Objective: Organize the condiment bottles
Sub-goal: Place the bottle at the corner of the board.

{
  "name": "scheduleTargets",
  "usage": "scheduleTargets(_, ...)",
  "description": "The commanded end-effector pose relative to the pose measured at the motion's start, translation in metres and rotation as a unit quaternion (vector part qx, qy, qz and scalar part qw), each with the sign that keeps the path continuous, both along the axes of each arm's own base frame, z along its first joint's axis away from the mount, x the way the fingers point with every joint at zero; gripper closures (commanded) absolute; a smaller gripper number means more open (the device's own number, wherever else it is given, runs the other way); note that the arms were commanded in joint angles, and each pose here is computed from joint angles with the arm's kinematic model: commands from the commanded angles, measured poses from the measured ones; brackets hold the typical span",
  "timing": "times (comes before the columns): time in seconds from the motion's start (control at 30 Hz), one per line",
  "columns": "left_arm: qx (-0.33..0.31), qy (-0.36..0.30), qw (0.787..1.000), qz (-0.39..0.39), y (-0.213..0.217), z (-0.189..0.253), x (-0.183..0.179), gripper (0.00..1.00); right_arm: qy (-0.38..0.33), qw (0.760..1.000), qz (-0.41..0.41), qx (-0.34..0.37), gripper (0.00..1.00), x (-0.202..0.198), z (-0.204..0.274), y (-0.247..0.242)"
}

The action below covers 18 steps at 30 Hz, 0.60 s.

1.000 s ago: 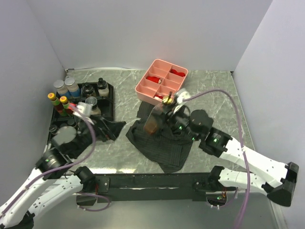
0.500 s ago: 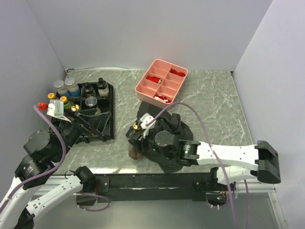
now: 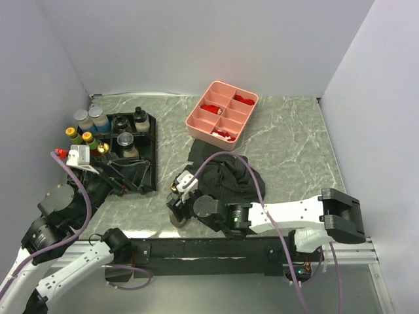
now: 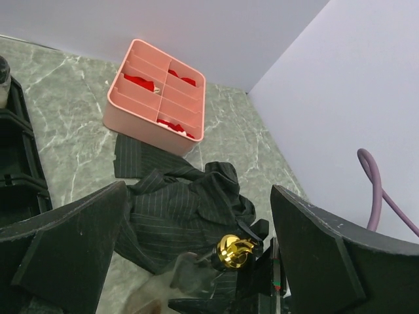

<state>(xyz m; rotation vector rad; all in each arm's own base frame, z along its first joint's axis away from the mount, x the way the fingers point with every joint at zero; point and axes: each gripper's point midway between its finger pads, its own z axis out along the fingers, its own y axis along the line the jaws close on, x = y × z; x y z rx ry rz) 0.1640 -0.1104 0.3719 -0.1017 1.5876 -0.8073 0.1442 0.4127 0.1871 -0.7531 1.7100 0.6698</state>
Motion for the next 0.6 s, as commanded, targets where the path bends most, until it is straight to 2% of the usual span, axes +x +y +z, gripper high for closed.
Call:
scheduleTargets(0.0, -0.001, -0.005, 1.000, 0.004, 0.004, 0.001, -0.002, 0.04, -0.014, 0.996, -0.041, 0.079, 0.37, 0.012, 0.037, 0.008)
scheduleTargets(0.07, 0.003, -0.003, 1.000, 0.005, 0.003, -0.001, -0.001, 0.04, -0.014, 0.996, -0.039, 0.080, 0.26, 0.011, 0.036, 0.008)
scheduleTargets(0.17, 0.018, 0.009, 1.000, 0.003, 0.000, -0.012, 0.002, 0.04, -0.012, 0.996, -0.036, 0.078, 0.15, 0.008, 0.038, 0.008)
scheduleTargets(0.27, 0.035, 0.026, 0.999, 0.003, -0.004, -0.025, 0.007, 0.03, -0.008, 0.996, -0.031, 0.083, 0.08, 0.004, 0.043, 0.007)
scheduleTargets(0.4, 0.057, 0.046, 0.997, -0.016, -0.016, -0.043, 0.010, 0.04, -0.002, 0.995, -0.020, 0.099, 0.01, -0.004, 0.059, -0.004)
scheduleTargets(0.57, 0.072, 0.058, 0.994, -0.061, -0.037, -0.055, 0.010, 0.03, 0.002, 0.991, -0.012, 0.131, 0.00, -0.011, 0.076, -0.029)
